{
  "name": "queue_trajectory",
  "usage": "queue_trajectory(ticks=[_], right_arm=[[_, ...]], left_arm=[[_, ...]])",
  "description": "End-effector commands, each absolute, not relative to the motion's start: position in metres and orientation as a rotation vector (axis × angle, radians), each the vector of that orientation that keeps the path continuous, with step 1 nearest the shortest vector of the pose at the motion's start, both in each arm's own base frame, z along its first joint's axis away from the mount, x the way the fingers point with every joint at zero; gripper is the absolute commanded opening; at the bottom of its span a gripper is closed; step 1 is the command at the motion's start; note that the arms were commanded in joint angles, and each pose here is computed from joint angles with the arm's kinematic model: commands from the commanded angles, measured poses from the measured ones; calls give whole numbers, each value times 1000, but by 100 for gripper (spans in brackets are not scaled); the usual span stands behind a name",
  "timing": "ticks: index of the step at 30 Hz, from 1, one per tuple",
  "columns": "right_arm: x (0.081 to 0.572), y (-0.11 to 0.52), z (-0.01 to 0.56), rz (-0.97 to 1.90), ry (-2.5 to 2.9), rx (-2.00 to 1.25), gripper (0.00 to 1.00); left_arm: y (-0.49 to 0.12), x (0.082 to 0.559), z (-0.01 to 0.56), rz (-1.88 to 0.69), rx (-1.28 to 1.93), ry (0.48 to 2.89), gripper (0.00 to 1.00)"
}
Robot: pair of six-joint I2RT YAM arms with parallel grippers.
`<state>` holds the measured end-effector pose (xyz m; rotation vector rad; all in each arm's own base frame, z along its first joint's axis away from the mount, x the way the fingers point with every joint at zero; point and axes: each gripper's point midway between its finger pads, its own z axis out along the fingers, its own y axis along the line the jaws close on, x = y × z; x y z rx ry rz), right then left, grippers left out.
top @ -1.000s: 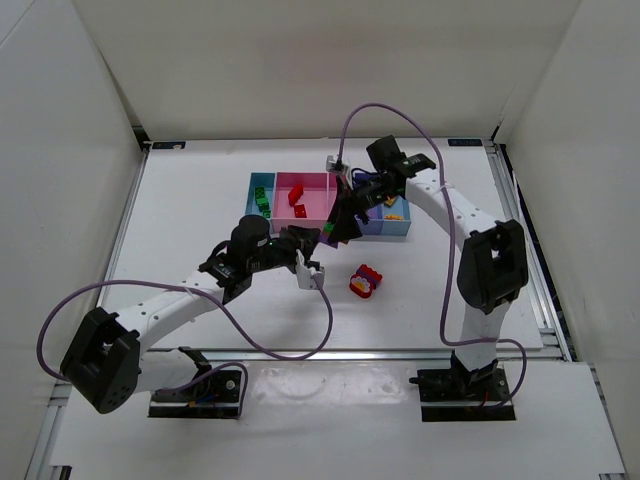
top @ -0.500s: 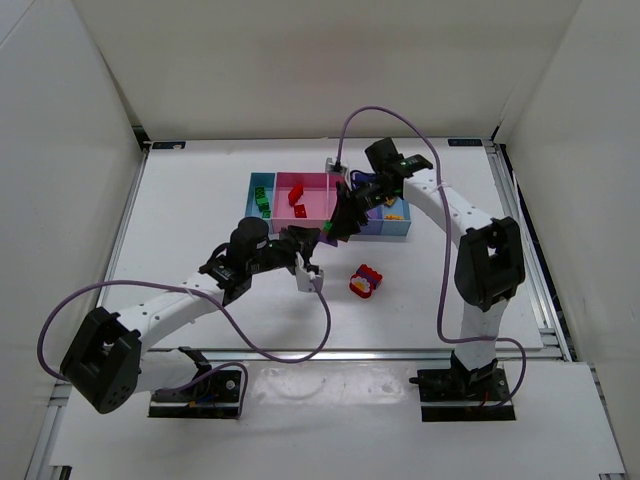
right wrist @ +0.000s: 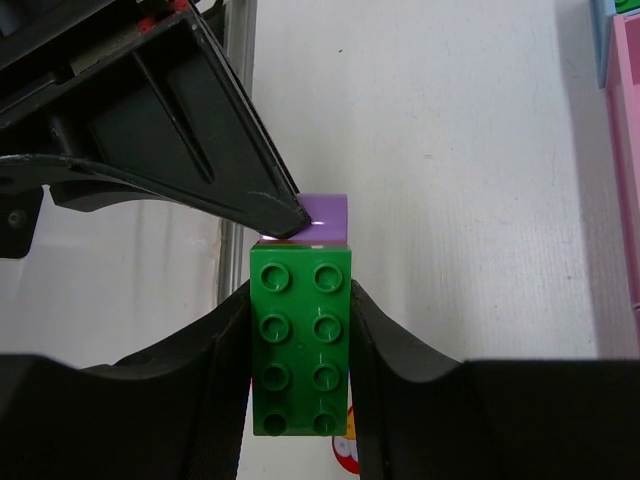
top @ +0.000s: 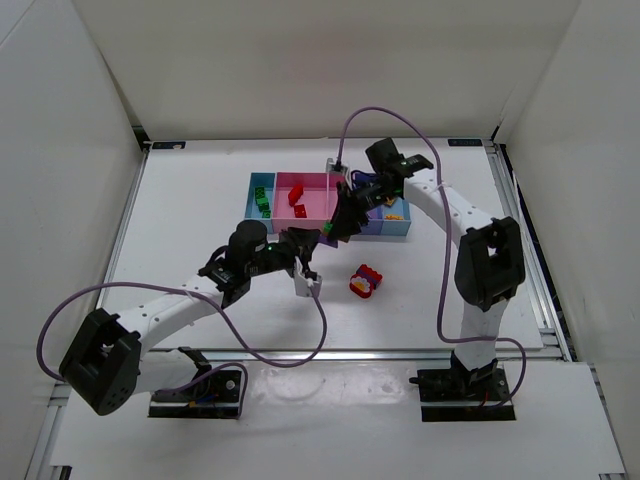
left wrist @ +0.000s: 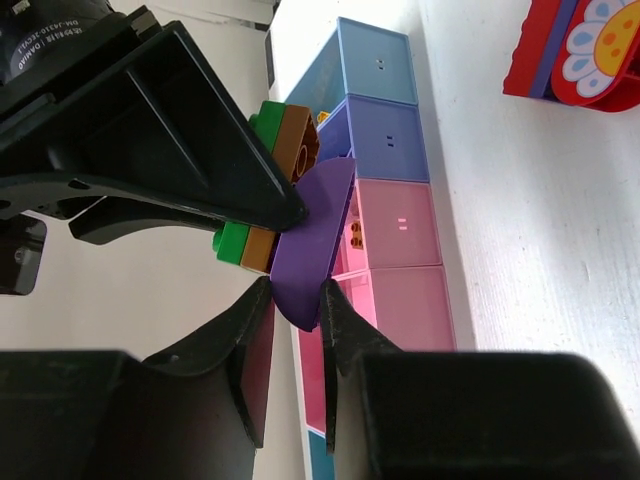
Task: Sort the legos into containers by color
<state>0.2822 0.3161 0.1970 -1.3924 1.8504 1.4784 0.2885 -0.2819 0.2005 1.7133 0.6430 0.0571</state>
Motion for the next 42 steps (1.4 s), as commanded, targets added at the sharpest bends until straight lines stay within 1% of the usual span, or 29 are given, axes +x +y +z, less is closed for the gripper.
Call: queue_trajectory(ticks=[1, 10, 11, 13, 14, 16, 17, 18, 21, 22, 25, 30, 31, 32, 33, 34, 35, 37, 38, 40, 42], right_arm=[[294, 312, 231, 1456, 1743, -1371, 13], [307, 298, 238, 1370, 1747, -1338, 9], [309, 295, 238, 1357, 1752, -1331, 9], [315, 288, 232, 1305, 1790, -1316, 8], [320, 281, 231, 1277, 1803, -1296, 8], [328, 270, 225, 1207, 1856, -1249, 8], [336, 260, 223, 1184, 1875, -1211, 7], [346, 252, 223, 1112, 1906, -1167, 8], [355, 230, 218, 1051, 1960, -1084, 7], [359, 222, 219, 999, 1986, -1038, 7], [368, 199, 216, 909, 2044, -930, 7], [376, 166, 220, 796, 2077, -804, 8], [376, 160, 221, 779, 2080, -785, 8], [374, 156, 222, 746, 2085, -772, 8], [374, 153, 222, 735, 2088, -765, 8], [373, 152, 224, 730, 2082, -764, 8], [372, 150, 227, 721, 2078, -756, 8], [370, 147, 225, 714, 2087, -746, 10], [370, 144, 225, 708, 2088, -739, 10], [369, 140, 226, 698, 2091, -725, 10], [369, 138, 228, 697, 2088, -716, 10]], left_arm=[[-287, 265, 183, -63, 1777, 608, 10], [-287, 261, 181, -118, 1784, 653, 10], [-285, 264, 177, -151, 1765, 735, 10], [-289, 274, 190, -168, 1717, 808, 10], [-288, 281, 191, -192, 1674, 903, 10], [-295, 299, 206, -213, 1618, 987, 10], [-299, 305, 200, -269, 1591, 1073, 10], [-305, 314, 222, -277, 1546, 1073, 10], [-317, 329, 230, -374, 1444, 1210, 10], [-323, 334, 248, -399, 1413, 1217, 10], [-340, 346, 255, -511, 1341, 1313, 10], [-361, 362, 262, -644, 1239, 1433, 11], [-363, 364, 258, -678, 1209, 1494, 11], [-371, 374, 266, -694, 1184, 1506, 11], [-375, 377, 251, -732, 1160, 1592, 11], [-379, 382, 251, -746, 1134, 1616, 11], [-384, 390, 266, -758, 1093, 1618, 11], [-389, 402, 251, -801, 1038, 1716, 11], [-393, 409, 265, -833, 968, 1737, 11], [-395, 419, 250, -884, 865, 1851, 11], [-396, 428, 251, -911, 787, 1903, 11]])
